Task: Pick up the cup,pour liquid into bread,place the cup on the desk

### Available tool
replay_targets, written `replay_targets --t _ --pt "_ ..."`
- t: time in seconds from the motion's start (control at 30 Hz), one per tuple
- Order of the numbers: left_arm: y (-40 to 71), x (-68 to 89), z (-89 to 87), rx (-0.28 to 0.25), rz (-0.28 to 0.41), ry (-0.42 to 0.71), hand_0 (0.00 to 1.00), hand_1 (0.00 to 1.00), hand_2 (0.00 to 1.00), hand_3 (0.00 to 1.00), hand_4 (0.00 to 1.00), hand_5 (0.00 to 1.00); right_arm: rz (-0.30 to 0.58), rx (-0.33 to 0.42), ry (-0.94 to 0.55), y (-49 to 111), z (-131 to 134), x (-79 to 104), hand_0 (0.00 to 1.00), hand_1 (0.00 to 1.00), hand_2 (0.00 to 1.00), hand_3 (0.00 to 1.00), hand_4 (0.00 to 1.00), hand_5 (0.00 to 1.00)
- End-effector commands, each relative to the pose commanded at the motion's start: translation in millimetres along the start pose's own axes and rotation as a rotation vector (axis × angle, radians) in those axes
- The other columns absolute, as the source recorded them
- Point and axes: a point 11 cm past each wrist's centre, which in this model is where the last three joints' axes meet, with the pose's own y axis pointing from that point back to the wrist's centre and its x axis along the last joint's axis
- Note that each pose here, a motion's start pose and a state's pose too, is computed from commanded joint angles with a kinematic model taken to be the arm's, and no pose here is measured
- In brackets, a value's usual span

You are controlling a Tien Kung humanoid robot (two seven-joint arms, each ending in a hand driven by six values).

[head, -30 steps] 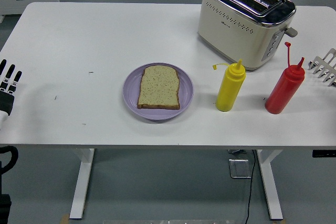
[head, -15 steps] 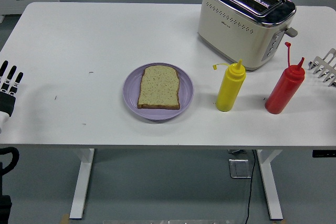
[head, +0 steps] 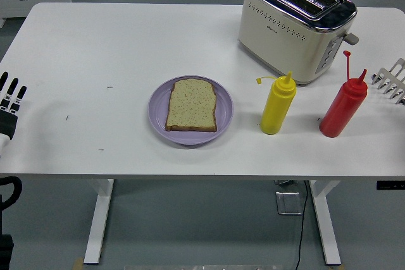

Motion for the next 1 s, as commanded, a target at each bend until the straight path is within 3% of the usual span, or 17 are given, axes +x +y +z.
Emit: replay_targets --t 1.0 --pt "0.1 -0.8 1.4 -0.005 -0.002 0.001 0.777 0.727 0.724 0.659 0.521 0.929 0.032 -0.016 -0.013 -1.4 6.2 7.4 0.795 0.738 0.766 0.802 0.649 0.652"
